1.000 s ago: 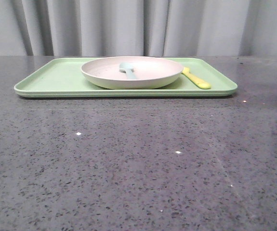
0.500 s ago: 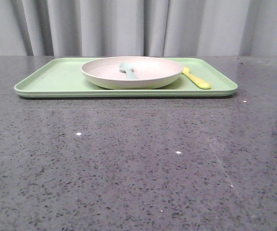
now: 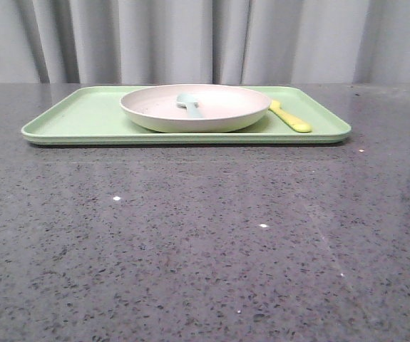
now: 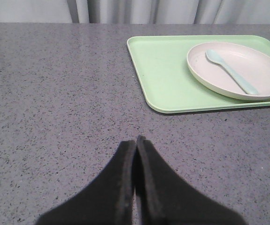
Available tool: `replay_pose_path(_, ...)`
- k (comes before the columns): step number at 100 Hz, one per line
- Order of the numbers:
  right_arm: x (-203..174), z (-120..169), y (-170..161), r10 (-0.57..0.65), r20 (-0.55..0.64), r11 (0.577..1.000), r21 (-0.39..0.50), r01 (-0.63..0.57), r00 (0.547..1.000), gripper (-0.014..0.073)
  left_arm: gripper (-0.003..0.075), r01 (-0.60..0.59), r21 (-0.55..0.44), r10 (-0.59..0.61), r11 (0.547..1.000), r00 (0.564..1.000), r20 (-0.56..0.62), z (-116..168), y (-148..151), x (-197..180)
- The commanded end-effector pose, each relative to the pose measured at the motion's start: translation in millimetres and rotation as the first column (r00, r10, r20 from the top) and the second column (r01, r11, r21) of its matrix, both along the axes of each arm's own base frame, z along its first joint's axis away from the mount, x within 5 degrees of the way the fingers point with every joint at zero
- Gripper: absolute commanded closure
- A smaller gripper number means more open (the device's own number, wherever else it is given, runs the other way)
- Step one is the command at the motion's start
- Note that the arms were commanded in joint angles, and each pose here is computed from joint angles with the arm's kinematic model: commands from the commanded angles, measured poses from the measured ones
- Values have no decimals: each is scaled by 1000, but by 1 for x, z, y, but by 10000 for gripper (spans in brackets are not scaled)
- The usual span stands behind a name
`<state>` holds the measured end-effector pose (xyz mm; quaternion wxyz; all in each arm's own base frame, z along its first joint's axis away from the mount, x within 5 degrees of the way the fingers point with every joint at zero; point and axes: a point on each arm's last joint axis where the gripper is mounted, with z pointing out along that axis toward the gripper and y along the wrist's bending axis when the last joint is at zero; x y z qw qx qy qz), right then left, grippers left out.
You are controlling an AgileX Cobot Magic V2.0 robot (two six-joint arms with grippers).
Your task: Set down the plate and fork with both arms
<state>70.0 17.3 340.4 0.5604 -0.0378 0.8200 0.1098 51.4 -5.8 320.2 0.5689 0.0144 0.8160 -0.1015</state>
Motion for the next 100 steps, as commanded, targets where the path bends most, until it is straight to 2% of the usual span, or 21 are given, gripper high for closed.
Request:
replay_pose_path(1, -9, 6, -3, -7, 152, 1000, 9, 5, 988, 657, 741, 8, -27, -5, 1000, 995, 102, 9, 0, -3)
replay_pose_path(16, -23, -9, -6, -8, 189, 1000, 18, 5, 982, 662, 741, 9, -38, -4, 999, 991, 137, 2, 4, -13)
replay_pose_path(34, -24, -18, -7, -7, 168, 1000, 13, 5, 986, 662, 741, 9, -41, -3, 999, 989, 148, 0, 5, -16)
replay_pose_path(100, -25, -18, -7, -7, 162, 1000, 11, 5, 987, 662, 741, 9, -41, -3, 999, 989, 148, 0, 5, -16)
